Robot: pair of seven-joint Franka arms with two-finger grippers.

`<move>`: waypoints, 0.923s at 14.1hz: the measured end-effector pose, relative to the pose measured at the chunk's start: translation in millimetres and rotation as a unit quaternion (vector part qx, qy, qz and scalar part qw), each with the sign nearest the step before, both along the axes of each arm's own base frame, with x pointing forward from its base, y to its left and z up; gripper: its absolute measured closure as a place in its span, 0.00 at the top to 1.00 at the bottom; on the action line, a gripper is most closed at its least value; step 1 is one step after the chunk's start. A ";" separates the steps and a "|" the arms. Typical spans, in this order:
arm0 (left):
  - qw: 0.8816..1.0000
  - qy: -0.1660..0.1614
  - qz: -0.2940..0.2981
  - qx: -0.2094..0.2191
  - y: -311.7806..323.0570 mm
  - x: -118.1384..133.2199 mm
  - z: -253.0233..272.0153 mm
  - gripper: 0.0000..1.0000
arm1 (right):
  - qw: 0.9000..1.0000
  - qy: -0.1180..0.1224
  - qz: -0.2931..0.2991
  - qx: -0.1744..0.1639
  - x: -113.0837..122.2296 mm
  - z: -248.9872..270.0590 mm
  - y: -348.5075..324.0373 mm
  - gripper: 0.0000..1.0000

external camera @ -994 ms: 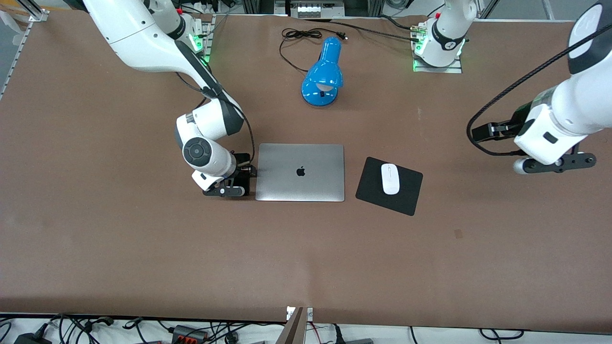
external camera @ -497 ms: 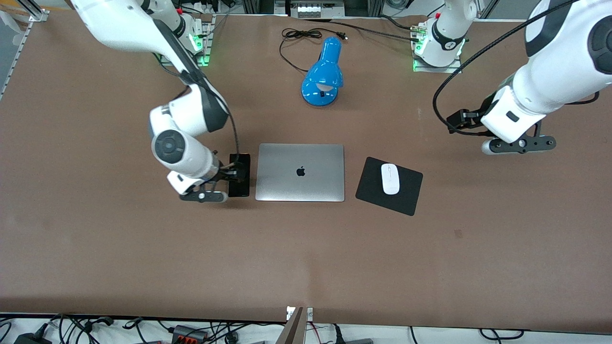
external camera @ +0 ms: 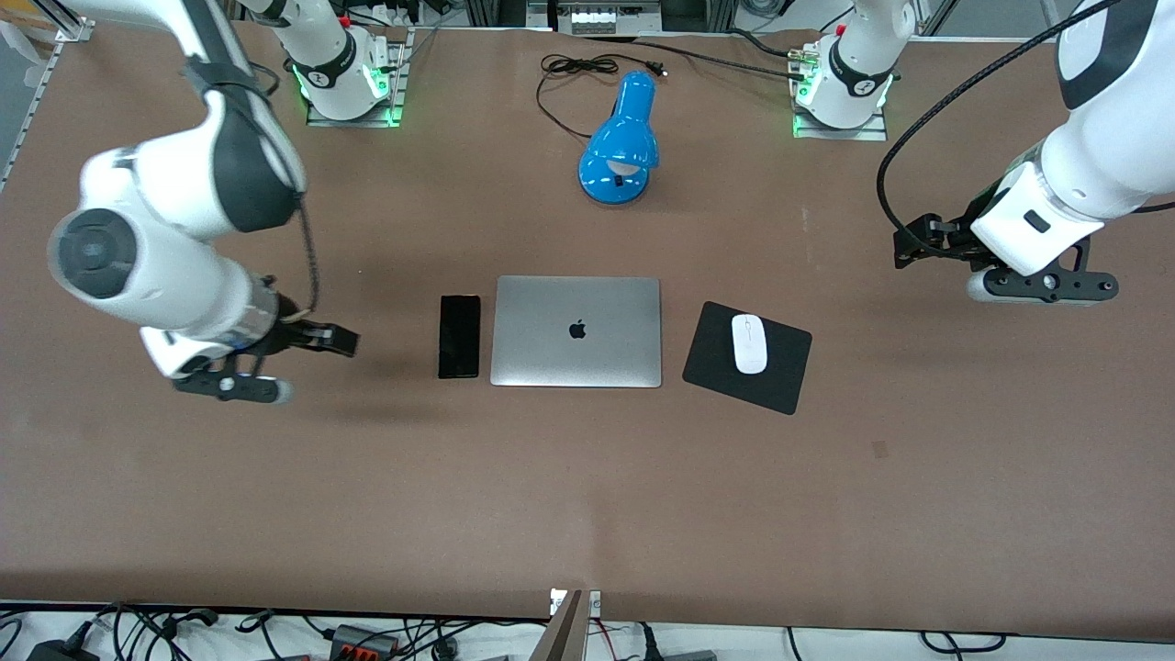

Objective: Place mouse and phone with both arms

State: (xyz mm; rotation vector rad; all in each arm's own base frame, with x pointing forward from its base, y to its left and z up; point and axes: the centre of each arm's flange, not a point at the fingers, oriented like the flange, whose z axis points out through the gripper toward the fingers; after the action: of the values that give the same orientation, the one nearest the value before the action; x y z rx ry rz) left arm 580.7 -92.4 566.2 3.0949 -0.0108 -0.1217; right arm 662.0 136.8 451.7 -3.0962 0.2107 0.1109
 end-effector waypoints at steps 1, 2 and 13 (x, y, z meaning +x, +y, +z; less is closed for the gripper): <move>1.000 -0.001 0.000 0.000 -0.1 0.1 1.1 1.00 | 1.000 -0.001 -0.001 0.001 3.9 9.5 -16.1 1.00; 1.000 -0.002 0.000 0.000 -0.3 0.3 1.5 1.00 | 1.000 -0.002 -0.002 0.001 6.4 18.5 -30.5 1.00; 1.000 -0.011 -0.010 0.010 -18.1 -5.0 11.6 1.00 | 0.996 -0.064 0.054 -0.034 -22.6 138.0 -166.9 1.00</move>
State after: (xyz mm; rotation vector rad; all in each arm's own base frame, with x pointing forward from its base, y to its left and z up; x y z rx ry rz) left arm 575.7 -110.5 577.8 3.1156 -0.0418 -0.0902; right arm 639.4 -30.1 589.7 -3.1669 0.0428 -0.0951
